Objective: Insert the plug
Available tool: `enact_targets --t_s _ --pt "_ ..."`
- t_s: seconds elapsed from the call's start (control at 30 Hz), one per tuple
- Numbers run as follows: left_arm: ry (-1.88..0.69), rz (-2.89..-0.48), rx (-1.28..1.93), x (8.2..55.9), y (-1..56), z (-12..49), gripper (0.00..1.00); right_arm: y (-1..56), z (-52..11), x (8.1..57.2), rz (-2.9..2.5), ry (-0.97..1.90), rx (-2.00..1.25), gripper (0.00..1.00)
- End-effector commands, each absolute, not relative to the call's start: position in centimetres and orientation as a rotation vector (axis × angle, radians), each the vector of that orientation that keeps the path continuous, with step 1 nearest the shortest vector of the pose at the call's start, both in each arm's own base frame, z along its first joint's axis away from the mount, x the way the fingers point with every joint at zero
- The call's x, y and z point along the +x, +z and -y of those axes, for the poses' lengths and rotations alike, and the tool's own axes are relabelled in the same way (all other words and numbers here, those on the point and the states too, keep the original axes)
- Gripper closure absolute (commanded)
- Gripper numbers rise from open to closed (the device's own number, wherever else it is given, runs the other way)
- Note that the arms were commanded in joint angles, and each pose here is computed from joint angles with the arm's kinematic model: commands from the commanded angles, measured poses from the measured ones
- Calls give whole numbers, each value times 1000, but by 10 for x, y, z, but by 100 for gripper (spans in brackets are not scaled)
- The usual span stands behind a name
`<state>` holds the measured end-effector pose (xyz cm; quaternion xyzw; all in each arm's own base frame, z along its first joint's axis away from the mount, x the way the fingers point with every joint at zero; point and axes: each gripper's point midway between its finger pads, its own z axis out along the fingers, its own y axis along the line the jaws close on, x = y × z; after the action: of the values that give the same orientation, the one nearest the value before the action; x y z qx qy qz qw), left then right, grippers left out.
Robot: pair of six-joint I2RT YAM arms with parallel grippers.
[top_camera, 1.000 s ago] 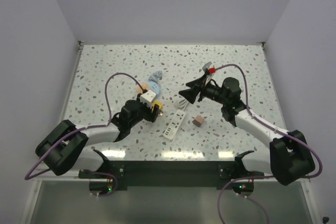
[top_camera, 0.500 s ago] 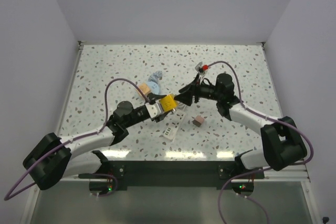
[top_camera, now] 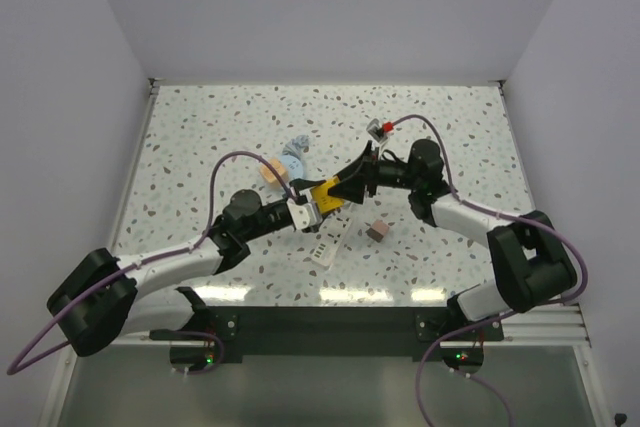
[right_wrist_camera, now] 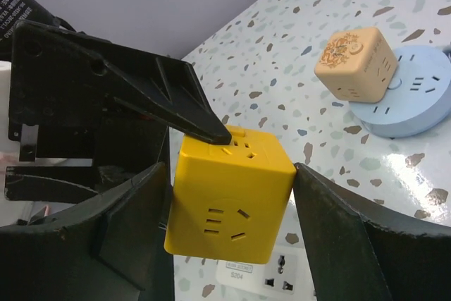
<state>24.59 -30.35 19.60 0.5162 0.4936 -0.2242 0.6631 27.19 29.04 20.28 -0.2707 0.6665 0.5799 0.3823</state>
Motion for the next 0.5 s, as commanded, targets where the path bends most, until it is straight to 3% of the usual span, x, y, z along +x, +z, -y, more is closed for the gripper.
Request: enact_targets --t_s 0.0,0.17,0.23,0.3,0.33,0.4,0.43,0.47 --pt "-458 -976 1119 253 240 310 100 220 -297 266 -1625 1532 -764 24" --pt "-438 -961 1112 255 246 311 100 218 -303 257 -1617 1583 -821 25" --pt "-438 -949 1117 254 247 312 100 219 -307 252 -1603 1599 -850 31" --pt "-441 -945 1113 254 248 313 100 220 -309 249 -1591 1614 -878 43" --pt "-435 -956 1106 256 245 311 100 221 -310 248 -1589 1619 -878 62" --pt "-436 -964 1045 259 252 308 100 221 -311 250 -1587 1615 -868 90" --pt "-421 -1001 1001 265 250 303 86 221 -311 253 -1588 1604 -859 100" --pt "-442 -1034 947 268 252 300 73 224 -310 254 -1578 1594 -859 100"
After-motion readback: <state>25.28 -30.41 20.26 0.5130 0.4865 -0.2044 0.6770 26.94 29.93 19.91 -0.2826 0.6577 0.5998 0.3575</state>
